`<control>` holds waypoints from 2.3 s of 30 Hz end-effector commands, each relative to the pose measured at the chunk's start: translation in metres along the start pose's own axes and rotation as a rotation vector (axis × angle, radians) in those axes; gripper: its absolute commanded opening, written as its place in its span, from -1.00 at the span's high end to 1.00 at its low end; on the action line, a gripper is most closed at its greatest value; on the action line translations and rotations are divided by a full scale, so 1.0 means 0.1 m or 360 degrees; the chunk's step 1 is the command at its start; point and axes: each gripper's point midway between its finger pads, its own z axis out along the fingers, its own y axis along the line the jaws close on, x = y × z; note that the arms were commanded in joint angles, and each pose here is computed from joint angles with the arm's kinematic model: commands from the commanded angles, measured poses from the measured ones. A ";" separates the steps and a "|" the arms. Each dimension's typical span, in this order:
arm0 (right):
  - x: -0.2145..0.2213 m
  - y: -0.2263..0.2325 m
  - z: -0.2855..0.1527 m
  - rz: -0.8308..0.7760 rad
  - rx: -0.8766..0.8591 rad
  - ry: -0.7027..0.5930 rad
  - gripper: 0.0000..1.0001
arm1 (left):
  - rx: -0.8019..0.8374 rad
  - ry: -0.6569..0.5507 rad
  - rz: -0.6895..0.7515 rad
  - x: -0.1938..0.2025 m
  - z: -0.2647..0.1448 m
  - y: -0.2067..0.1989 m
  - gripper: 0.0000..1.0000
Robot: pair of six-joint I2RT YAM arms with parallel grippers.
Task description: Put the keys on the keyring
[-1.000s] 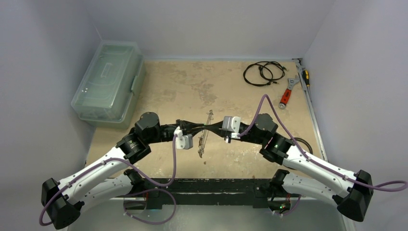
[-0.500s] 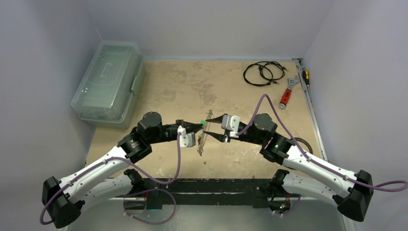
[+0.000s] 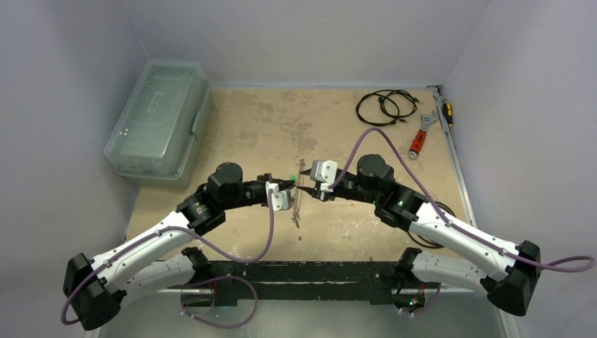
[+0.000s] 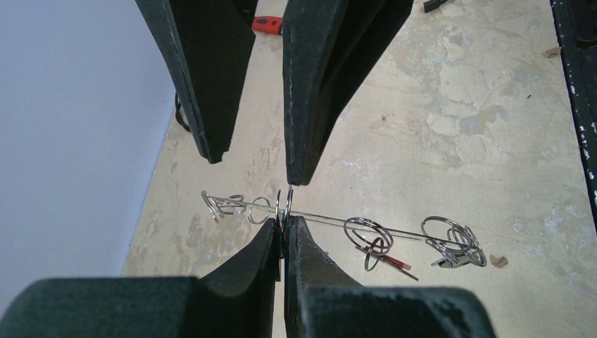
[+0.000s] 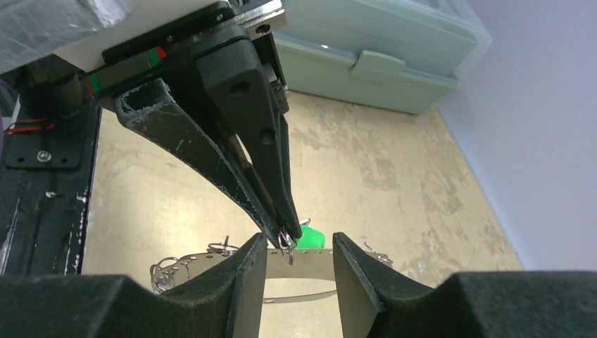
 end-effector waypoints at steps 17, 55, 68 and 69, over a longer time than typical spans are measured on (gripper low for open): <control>-0.06 0.01 0.16 -0.0050 -0.0085 0.0020 0.38 | -0.0103 -0.0072 0.0062 -0.22 -0.03 0.22 1.00; 0.14 -0.04 0.20 -0.0113 -0.0006 0.0142 0.64 | -0.0090 -0.0084 0.0078 -0.24 -0.04 0.20 1.00; 0.16 -0.05 0.22 -0.0116 0.0000 0.0144 1.00 | -0.0083 -0.0106 0.0092 -0.27 -0.05 0.19 1.00; 0.15 -0.06 0.21 -0.0114 0.0008 0.0143 1.00 | -0.0083 -0.0109 0.0095 -0.28 -0.05 0.19 1.00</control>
